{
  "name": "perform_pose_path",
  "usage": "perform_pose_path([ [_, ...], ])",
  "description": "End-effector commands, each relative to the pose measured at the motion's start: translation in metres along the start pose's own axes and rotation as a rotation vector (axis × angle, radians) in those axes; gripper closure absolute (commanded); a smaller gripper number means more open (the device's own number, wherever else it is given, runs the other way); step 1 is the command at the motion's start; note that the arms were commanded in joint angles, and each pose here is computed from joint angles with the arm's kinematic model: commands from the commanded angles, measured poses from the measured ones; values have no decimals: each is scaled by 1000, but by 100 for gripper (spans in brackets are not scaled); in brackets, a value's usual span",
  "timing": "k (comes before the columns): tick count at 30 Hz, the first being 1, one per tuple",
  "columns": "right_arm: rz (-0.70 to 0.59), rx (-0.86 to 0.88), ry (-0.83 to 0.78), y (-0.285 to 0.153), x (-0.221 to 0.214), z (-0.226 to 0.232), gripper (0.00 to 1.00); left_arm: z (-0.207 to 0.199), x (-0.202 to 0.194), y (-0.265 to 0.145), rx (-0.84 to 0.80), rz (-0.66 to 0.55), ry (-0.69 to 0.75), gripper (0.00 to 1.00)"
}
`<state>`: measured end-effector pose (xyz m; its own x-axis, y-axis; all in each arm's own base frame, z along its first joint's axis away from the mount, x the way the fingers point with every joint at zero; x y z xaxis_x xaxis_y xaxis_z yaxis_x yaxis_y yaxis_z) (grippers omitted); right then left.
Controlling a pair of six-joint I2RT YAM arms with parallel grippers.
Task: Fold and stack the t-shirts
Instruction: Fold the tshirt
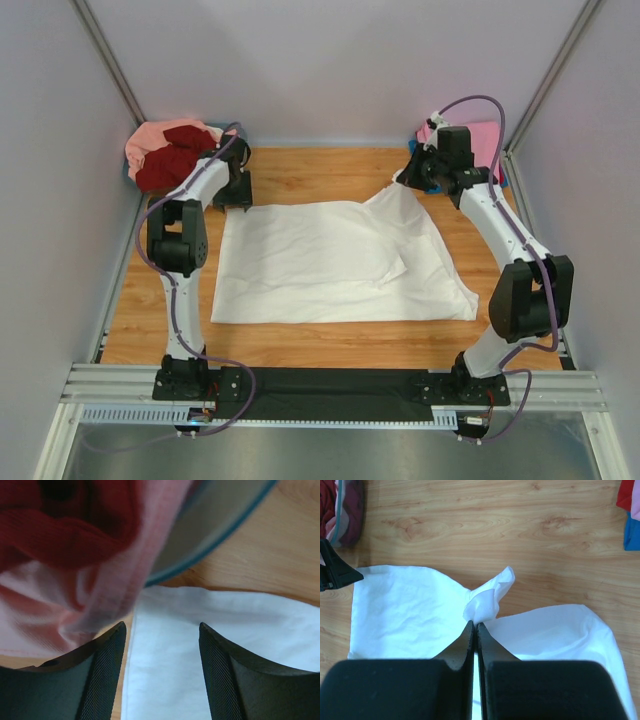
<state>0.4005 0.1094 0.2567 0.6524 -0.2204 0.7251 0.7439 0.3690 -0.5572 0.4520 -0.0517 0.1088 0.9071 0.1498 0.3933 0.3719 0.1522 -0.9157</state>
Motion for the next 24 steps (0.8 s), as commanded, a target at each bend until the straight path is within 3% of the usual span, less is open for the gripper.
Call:
perform_pose_path([
  [1,-32,22,-27,-13,3,7,100,5,11,8,-44,-21,-25,32],
  [8,-18,26,-24,-7,1,6,100,3,3,30,-69,50,-31,32],
  [9,-16,25,-24,-6,0,5,100,0,3,32,-86,69,-29,36],
  [12,-13,21,-26,-6,-1,5,100,-4,2,37,-121,90,-30,51],
  [14,-12,17,-27,-6,-1,4,100,-6,3,38,-138,99,-30,76],
  [15,-11,15,-26,-7,-1,4,100,-7,2,38,-144,104,-29,93],
  [16,-13,16,-28,-8,0,4,100,-7,1,38,-146,109,-30,100],
  [24,-24,-1,-38,-16,5,6,100,-6,9,-6,-209,52,-36,100],
])
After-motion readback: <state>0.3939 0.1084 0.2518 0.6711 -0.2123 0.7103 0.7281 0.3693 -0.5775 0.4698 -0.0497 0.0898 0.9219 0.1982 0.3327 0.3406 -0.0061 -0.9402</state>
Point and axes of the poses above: each gripper's point midway between its finger pads, its own y axis out along the fingers, its own z axis along the line the jaws close on, x = y × z, the point moved 7 cm from there along -y, back along the fingers, and after that the axes turned 2 degrees about -y, right-handed, at the moved point
